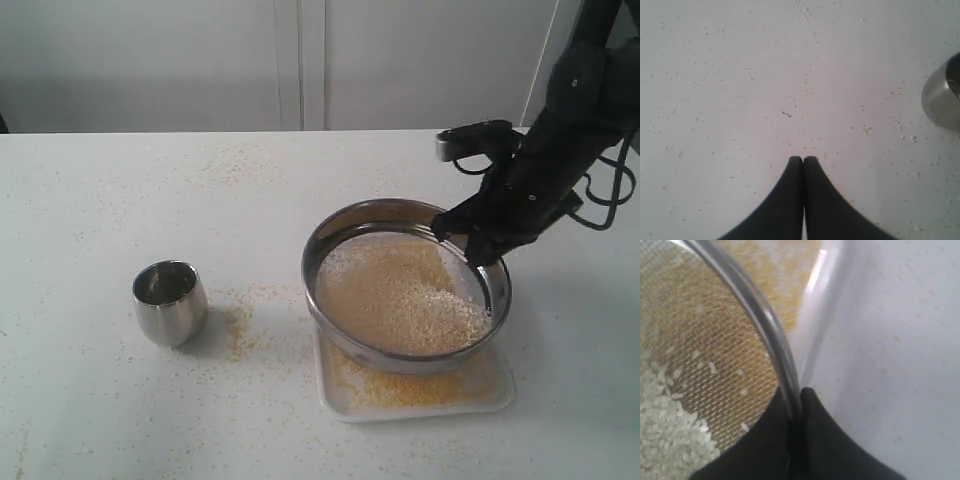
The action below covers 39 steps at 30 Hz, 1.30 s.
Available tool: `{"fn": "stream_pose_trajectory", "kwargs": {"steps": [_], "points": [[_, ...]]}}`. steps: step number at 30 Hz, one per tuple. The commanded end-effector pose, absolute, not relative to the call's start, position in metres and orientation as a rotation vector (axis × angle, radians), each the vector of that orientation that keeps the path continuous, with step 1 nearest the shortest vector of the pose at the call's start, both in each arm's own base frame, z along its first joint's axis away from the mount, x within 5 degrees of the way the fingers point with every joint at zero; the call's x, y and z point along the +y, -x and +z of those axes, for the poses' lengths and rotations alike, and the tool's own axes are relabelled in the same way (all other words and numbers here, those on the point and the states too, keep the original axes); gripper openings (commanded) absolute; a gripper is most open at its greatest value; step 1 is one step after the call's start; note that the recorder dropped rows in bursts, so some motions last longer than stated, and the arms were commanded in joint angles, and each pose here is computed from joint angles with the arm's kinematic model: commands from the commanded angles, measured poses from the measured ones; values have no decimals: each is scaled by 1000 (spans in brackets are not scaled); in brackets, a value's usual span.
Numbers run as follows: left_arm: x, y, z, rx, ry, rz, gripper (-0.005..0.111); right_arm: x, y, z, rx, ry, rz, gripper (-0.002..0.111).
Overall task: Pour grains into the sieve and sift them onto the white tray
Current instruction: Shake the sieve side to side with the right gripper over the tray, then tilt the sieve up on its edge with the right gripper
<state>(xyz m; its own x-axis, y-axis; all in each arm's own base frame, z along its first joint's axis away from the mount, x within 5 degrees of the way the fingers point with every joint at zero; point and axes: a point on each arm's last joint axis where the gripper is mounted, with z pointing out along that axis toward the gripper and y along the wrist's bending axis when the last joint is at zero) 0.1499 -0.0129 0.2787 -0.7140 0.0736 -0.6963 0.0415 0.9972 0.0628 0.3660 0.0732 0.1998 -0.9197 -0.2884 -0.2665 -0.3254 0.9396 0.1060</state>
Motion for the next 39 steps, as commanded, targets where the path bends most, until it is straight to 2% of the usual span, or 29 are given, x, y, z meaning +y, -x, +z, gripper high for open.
{"fn": "stream_pose_trajectory", "kwargs": {"steps": [1, 5, 6, 9, 11, 16, 18, 20, 24, 26, 27, 28, 30, 31, 34, 39], "points": [[-12, -148, 277, 2369, -68, 49, 0, 54, -376, 207, 2801, -30, 252, 0], [-12, -148, 277, 2369, -68, 49, 0, 76, -359, 205, 2828, 685, 386, 0], [-12, -148, 277, 2369, -68, 49, 0, 75, -358, 204, 2835, 694, 375, 0], [-12, -148, 277, 2369, -68, 49, 0, 49, -369, 204, 2869, 257, 216, 0], [-12, -148, 277, 2369, -68, 49, 0, 38, -373, 202, 2869, -108, 242, 0], [-12, -148, 277, 2369, -68, 49, 0, 64, -361, 199, 2926, 317, 530, 0], [-12, -148, 277, 2369, -68, 49, 0, 66, -360, 199, 2923, 410, 537, 0], [-12, -148, 277, 2369, -68, 49, 0, 58, -365, 198, 2905, 367, 446, 0], [-12, -148, 277, 2369, -68, 49, 0, 44, -375, 198, 2868, -9, 344, 0], [-12, -148, 277, 2369, -68, 49, 0, 69, -368, 198, 2879, 231, 434, 0], [-12, -148, 277, 2369, -68, 49, 0, 83, -356, 198, 2872, 693, 486, 0], [-12, -148, 277, 2369, -68, 49, 0, 83, -353, 198, 2848, 828, 471, 0], [-12, -148, 277, 2369, -68, 49, 0, 65, -367, 196, 2880, 444, 273, 0], [-12, -148, 277, 2369, -68, 49, 0, 56, -376, 197, 2850, 50, 229, 0], [-12, -148, 277, 2369, -68, 49, 0, 73, -375, 196, 2745, 252, 227, 0], [-12, -148, 277, 2369, -68, 49, 0, 69, -355, 207, 2546, 185, 199, 0]]}}
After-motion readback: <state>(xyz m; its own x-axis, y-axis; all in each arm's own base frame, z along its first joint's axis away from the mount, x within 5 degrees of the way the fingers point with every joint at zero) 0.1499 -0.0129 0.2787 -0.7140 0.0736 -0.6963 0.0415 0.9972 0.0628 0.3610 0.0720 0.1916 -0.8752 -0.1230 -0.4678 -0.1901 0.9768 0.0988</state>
